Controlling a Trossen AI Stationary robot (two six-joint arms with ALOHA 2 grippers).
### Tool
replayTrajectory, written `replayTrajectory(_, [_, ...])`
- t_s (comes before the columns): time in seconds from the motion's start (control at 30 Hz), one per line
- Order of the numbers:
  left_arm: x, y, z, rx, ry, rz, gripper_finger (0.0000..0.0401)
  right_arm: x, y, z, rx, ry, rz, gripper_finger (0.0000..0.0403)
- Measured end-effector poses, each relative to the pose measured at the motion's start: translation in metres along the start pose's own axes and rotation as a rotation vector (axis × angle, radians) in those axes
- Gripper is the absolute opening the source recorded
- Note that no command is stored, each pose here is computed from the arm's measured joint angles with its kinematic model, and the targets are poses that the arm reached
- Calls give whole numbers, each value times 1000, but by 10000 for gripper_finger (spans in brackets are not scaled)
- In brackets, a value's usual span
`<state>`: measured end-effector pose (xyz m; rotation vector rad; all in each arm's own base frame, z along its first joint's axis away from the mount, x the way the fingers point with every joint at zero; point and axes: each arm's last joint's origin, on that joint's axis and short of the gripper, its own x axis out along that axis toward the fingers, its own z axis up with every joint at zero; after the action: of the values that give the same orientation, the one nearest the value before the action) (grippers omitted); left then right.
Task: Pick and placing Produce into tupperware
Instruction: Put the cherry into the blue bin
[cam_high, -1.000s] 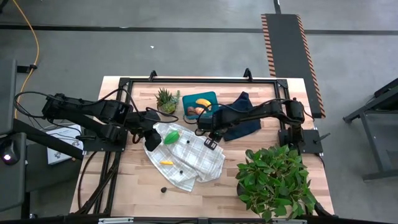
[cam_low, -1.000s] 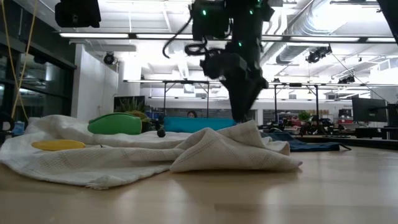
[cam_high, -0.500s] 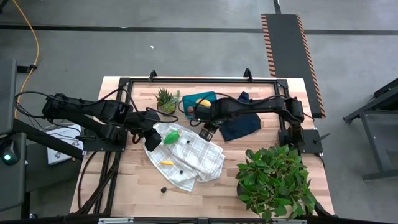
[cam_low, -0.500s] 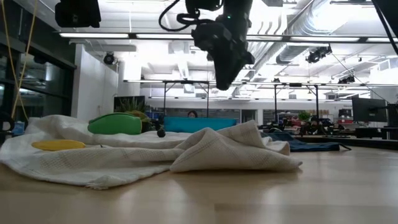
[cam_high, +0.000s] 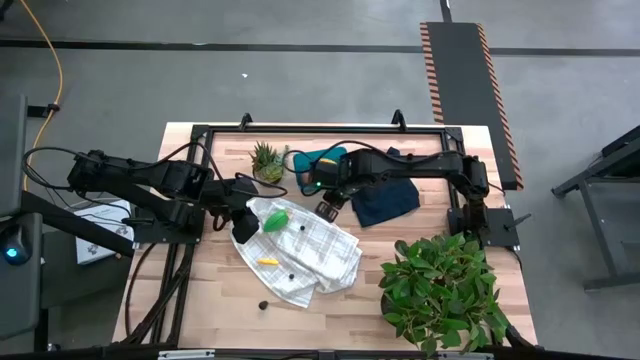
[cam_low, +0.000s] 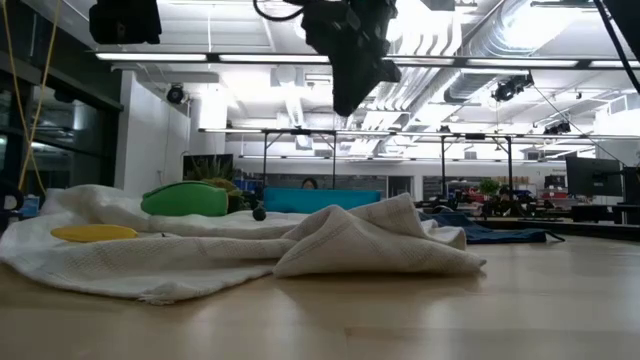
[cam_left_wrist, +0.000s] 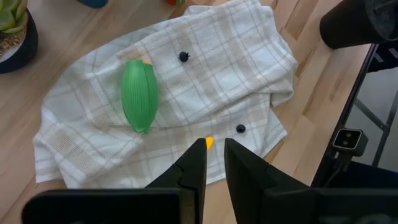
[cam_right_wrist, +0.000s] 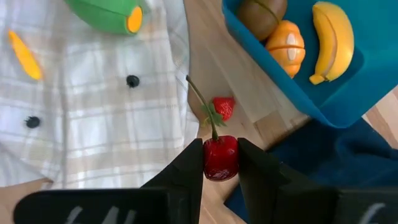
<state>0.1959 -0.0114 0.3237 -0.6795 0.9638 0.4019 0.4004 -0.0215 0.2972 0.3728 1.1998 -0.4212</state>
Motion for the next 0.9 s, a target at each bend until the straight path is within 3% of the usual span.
replayTrajectory(0.43, [0, 0, 0, 2, 0, 0, 46, -46, 2, 18, -6, -138, 43, 73])
replayTrajectory(0.9, [0, 0, 0, 1, -5, 5, 46, -102, -26, 38, 10, -298, 49, 73])
